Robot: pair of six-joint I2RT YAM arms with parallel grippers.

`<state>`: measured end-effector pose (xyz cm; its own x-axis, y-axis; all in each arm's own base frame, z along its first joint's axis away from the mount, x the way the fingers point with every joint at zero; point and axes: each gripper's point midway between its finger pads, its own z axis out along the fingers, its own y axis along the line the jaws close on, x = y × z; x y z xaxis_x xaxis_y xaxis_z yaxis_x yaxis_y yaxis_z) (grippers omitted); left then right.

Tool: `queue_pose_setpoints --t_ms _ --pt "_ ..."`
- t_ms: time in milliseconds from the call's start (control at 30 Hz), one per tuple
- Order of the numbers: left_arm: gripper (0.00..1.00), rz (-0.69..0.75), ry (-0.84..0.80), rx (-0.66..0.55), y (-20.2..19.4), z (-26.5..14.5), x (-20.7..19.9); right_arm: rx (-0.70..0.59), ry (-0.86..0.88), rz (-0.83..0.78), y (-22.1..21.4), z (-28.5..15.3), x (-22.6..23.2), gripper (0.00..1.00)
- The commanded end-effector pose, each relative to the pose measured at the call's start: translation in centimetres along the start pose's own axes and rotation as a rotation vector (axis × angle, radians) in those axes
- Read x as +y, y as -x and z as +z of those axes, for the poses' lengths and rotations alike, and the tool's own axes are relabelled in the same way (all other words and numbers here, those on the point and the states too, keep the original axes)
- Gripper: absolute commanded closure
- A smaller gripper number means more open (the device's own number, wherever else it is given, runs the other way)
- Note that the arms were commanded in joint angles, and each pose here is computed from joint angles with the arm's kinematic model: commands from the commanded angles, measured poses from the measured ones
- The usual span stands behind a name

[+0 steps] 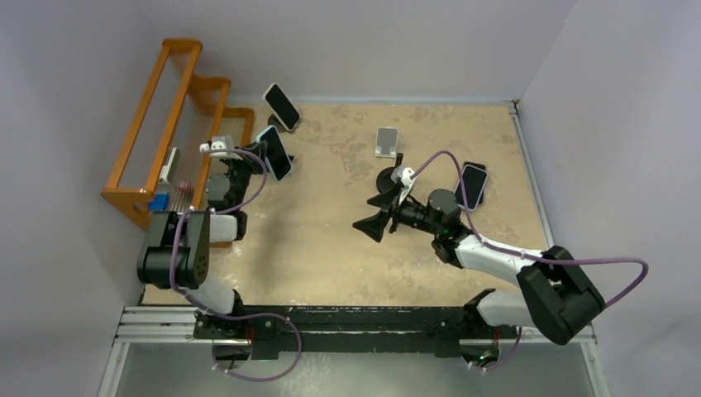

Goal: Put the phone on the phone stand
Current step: Pick up the phone at the center of the board, then place the phone on the phone stand.

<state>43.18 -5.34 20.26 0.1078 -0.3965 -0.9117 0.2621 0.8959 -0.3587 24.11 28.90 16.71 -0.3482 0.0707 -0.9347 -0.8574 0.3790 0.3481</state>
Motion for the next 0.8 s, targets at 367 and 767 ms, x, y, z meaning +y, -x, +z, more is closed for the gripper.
queue_pose_setpoints --t_ms 367,767 --pt "1.0 0.086 -0.141 -0.427 9.4 3.2 -2.4 -0.02 0.038 -0.029 1.0 1.3 0.1 0.01" --pt "1.0 0.117 -0.078 -0.413 7.7 4.9 -0.3 0.014 0.04 -0.022 0.0 2.2 -0.6 0.01"
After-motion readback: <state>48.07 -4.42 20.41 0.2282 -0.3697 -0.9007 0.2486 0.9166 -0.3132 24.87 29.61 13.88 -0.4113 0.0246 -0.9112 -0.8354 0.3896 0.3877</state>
